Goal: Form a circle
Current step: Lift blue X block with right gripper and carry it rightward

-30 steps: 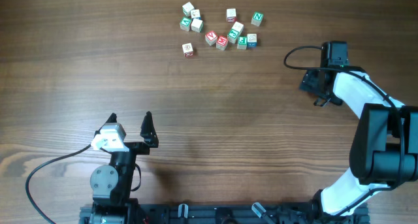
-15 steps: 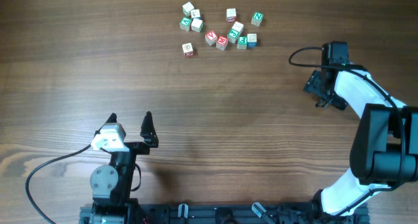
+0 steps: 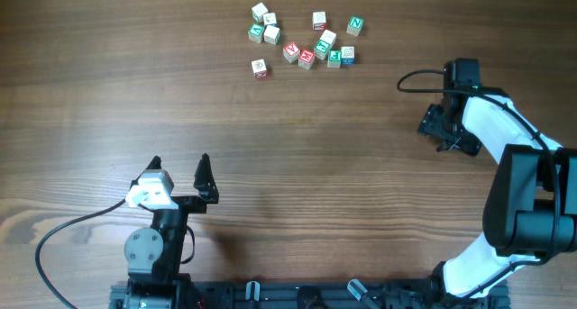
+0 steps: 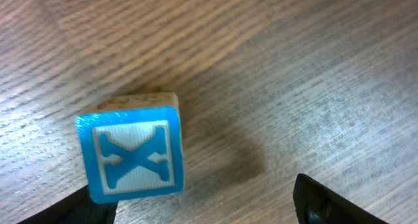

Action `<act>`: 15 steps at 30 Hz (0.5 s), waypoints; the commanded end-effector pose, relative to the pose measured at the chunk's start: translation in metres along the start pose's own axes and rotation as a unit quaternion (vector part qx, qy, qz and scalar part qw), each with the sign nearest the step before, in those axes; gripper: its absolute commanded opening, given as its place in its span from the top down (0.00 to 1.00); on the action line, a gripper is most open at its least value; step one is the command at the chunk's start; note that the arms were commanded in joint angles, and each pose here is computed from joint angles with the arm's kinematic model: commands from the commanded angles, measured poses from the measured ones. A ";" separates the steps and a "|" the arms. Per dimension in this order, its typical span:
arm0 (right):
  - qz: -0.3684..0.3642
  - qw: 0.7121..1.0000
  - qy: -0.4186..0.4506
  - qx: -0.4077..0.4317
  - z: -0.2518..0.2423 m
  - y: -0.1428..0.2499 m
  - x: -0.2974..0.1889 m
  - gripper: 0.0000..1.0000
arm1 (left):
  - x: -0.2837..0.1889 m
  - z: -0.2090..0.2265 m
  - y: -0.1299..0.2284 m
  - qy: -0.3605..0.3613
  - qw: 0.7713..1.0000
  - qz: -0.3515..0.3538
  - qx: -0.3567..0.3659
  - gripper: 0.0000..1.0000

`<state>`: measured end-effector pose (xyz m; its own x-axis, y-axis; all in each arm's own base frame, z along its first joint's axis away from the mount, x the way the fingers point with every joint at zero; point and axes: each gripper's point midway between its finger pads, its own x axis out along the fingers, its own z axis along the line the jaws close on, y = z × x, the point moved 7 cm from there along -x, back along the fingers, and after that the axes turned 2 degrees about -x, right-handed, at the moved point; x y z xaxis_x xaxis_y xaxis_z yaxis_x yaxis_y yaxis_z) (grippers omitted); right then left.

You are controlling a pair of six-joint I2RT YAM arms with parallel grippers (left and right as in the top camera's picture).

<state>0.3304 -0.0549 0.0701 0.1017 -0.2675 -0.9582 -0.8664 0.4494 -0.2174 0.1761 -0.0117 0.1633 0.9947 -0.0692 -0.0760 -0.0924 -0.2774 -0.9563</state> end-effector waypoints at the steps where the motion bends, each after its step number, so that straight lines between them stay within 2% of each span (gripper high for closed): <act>1: 0.016 0.999 0.029 0.028 -0.006 0.009 0.007 0.15 | 0.000 -0.001 0.002 0.007 1.000 0.002 0.010 0.00; 6: 0.019 0.998 0.017 0.056 -0.004 0.009 0.007 0.15 | 0.000 -0.001 0.002 0.007 1.000 0.002 0.010 0.00; 9: 0.043 0.996 -0.077 0.012 0.017 0.012 0.006 0.14 | 0.000 -0.001 0.002 0.007 1.000 0.002 0.010 0.00; 10: 0.049 0.995 -0.088 0.020 0.019 0.013 0.005 0.14 | 0.000 -0.001 0.002 0.007 1.000 0.002 0.010 0.00; 14: 0.048 0.994 -0.088 0.035 0.019 0.012 0.005 0.13 | 0.000 -0.001 0.002 0.007 1.000 0.002 0.010 0.00; 15: 0.035 0.996 -0.052 0.066 0.012 0.009 0.006 0.13 | 0.000 -0.001 0.002 0.007 1.000 0.002 0.010 0.00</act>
<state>0.3336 -0.0385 0.0670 0.1302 -0.0982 -0.9866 -0.8384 0.5204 -0.1624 0.1761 -0.0117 0.1633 0.9947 -0.0692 -0.0760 -0.0924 -0.2774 -0.9563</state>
